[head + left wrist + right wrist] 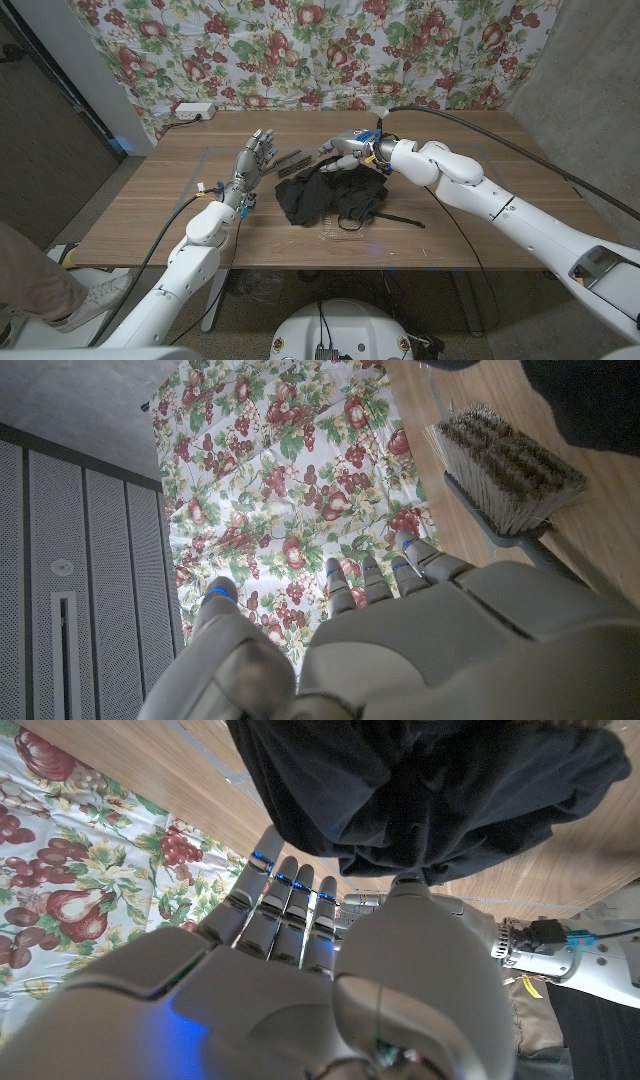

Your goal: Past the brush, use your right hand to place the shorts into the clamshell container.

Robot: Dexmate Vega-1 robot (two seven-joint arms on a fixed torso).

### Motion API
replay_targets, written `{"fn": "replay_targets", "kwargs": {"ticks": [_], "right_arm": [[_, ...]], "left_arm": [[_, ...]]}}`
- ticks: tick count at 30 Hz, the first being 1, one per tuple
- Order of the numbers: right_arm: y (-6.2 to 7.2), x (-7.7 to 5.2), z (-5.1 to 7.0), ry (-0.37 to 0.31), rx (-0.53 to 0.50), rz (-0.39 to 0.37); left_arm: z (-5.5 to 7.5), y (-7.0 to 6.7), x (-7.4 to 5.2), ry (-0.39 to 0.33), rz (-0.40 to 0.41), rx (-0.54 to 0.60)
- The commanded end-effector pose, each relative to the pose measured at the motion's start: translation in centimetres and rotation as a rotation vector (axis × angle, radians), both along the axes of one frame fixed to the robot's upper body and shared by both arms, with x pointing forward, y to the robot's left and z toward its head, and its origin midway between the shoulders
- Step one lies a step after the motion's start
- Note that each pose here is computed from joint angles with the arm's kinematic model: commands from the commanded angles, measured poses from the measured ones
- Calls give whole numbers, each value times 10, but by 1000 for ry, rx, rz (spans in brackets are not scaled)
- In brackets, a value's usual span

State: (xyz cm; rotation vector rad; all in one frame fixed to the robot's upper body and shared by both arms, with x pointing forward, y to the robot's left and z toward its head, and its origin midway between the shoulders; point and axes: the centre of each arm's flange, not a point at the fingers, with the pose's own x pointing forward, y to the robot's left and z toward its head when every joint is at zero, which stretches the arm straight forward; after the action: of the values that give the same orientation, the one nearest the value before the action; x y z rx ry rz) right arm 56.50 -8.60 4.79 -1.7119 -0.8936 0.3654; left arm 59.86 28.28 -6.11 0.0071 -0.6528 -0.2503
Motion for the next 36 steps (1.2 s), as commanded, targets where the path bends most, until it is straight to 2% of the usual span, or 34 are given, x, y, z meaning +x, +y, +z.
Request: {"fn": "replay_targets", "kwargs": {"ticks": [1, 22, 36], "right_arm": [[-5, -5, 2, -8, 49, -8], [-22, -14, 22, -40, 141, -13], [-33, -3, 35, 9, 273, 31]], "left_arm": [[1, -1, 4, -11, -15, 3], [13, -7, -3, -19, -2, 21], [22, -10, 1, -23, 3, 23]]}}
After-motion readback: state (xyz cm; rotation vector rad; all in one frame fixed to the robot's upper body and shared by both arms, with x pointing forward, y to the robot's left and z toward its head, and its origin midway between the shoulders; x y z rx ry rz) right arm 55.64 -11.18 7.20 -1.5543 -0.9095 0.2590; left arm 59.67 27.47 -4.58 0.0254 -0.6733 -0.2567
